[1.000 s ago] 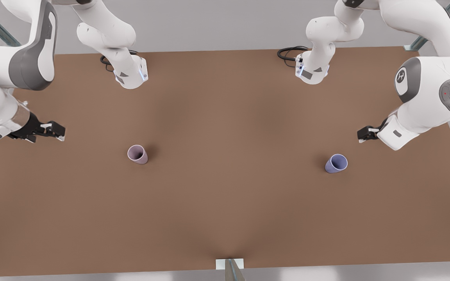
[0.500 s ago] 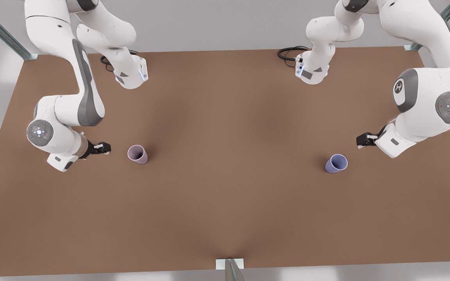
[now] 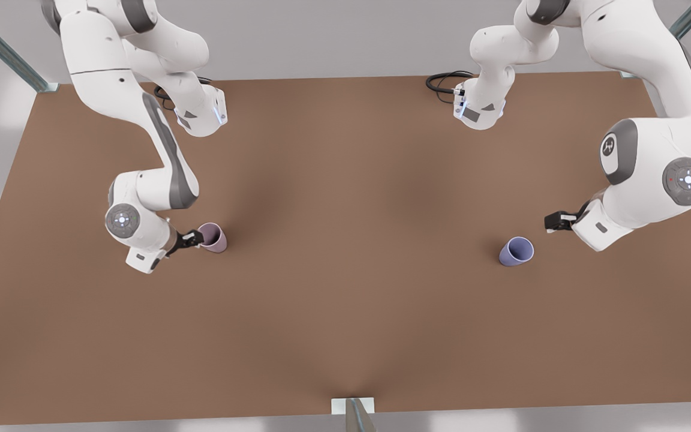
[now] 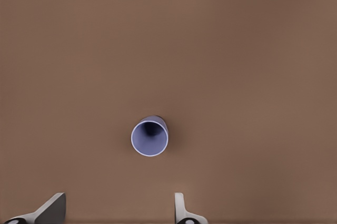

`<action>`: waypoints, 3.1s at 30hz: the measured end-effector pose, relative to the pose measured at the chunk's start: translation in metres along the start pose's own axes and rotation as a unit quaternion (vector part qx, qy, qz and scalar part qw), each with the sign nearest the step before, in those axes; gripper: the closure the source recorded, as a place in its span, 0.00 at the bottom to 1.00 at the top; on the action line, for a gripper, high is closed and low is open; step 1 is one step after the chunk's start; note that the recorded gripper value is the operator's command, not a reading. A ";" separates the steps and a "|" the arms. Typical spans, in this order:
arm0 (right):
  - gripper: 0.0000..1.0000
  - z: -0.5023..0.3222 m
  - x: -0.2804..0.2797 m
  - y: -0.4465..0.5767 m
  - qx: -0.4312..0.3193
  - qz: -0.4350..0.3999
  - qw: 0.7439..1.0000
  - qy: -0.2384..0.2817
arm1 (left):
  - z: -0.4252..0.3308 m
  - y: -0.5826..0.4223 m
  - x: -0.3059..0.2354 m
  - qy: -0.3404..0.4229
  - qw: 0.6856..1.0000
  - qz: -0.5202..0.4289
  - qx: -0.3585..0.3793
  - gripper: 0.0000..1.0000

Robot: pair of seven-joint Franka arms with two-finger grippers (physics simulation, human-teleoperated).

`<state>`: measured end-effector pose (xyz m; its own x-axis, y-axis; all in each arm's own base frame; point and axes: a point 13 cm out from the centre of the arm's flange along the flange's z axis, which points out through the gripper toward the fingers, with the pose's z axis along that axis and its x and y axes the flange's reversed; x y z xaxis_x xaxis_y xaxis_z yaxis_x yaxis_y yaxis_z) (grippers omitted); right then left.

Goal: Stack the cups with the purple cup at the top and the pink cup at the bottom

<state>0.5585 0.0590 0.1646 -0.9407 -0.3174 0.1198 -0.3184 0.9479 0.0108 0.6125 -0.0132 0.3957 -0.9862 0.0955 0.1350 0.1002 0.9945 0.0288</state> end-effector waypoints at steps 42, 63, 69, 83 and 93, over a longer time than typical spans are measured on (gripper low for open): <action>0.79 0.008 -0.015 0.067 0.014 -0.108 0.992 -0.063 | 0.016 0.011 -0.007 0.005 1.000 -0.003 0.002 0.00; 0.79 0.018 -0.188 0.488 -0.063 -0.023 0.993 -0.101 | 0.039 0.010 -0.015 0.017 1.000 -0.003 0.007 0.00; 0.44 0.033 -0.188 0.486 -0.063 0.043 0.993 -0.095 | 0.100 0.016 -0.016 0.041 0.999 -0.010 0.013 0.00; 0.00 -0.119 -0.169 0.415 -0.094 0.169 0.974 -0.120 | 0.237 0.036 0.003 0.017 0.999 -0.033 0.020 0.00; 0.00 -0.324 -0.008 -0.119 -0.054 0.431 0.891 -0.130 | 0.304 0.047 0.017 -0.006 0.999 -0.028 0.016 0.04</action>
<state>0.6418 -0.0422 0.4844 -0.8299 0.5481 -0.1045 0.5361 0.8351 0.1230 0.5606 0.0480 0.0986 -0.9917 0.0409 0.1221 0.0418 0.9991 0.0045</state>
